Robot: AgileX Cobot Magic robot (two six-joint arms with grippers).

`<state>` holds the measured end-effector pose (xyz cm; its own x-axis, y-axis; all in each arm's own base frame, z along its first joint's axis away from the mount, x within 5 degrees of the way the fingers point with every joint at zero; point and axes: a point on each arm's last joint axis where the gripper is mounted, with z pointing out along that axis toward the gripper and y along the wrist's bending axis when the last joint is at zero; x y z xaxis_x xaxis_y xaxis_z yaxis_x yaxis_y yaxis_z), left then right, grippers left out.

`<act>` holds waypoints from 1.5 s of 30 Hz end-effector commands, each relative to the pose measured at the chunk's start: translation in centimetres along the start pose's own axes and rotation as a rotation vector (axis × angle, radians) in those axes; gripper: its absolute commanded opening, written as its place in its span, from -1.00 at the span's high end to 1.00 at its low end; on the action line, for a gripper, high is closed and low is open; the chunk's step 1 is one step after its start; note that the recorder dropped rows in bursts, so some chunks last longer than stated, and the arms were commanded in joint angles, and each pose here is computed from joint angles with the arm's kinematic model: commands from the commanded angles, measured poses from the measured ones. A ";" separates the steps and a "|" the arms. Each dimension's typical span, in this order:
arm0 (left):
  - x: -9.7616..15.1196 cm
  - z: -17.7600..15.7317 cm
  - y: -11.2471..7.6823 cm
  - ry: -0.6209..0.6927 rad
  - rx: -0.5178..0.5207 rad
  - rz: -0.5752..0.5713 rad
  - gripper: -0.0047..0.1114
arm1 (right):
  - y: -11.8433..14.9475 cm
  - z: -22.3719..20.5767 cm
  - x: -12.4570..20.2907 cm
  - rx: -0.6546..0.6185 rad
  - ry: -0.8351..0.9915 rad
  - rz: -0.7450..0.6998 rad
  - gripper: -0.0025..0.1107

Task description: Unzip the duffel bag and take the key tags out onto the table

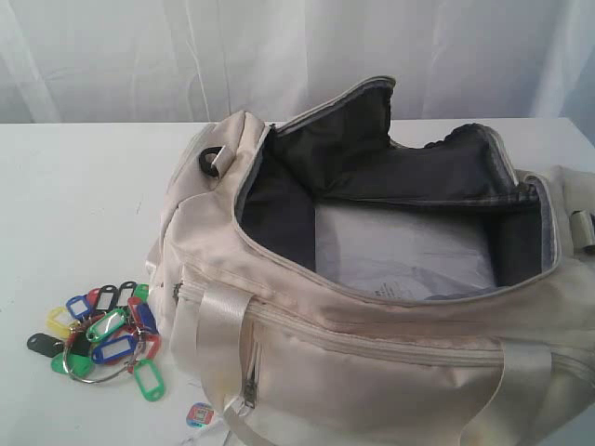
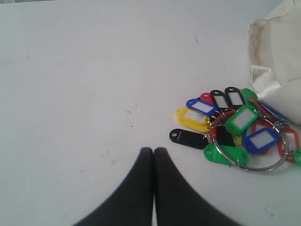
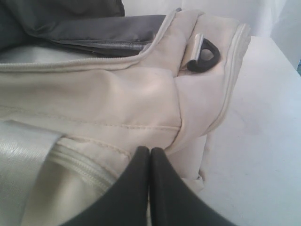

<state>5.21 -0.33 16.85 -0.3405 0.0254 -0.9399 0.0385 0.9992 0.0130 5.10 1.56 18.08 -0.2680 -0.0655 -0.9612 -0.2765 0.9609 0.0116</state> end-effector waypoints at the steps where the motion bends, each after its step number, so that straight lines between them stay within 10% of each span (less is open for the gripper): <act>1: 0.1 0.0 -0.1 -0.001 0.010 -0.011 0.92 | -0.1 0.0 -0.1 0.017 -0.016 -0.010 0.96; 45: 0.1 0.0 0.0 -0.001 -0.001 -0.015 0.92 | -0.3 0.0 -0.1 0.054 -0.017 0.000 0.96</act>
<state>5.21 -0.32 16.85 -0.3406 0.0248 -0.9399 0.0367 0.9992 0.0130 5.16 1.32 18.08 -0.2707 -0.0529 -0.9612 -0.2314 0.9728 0.0116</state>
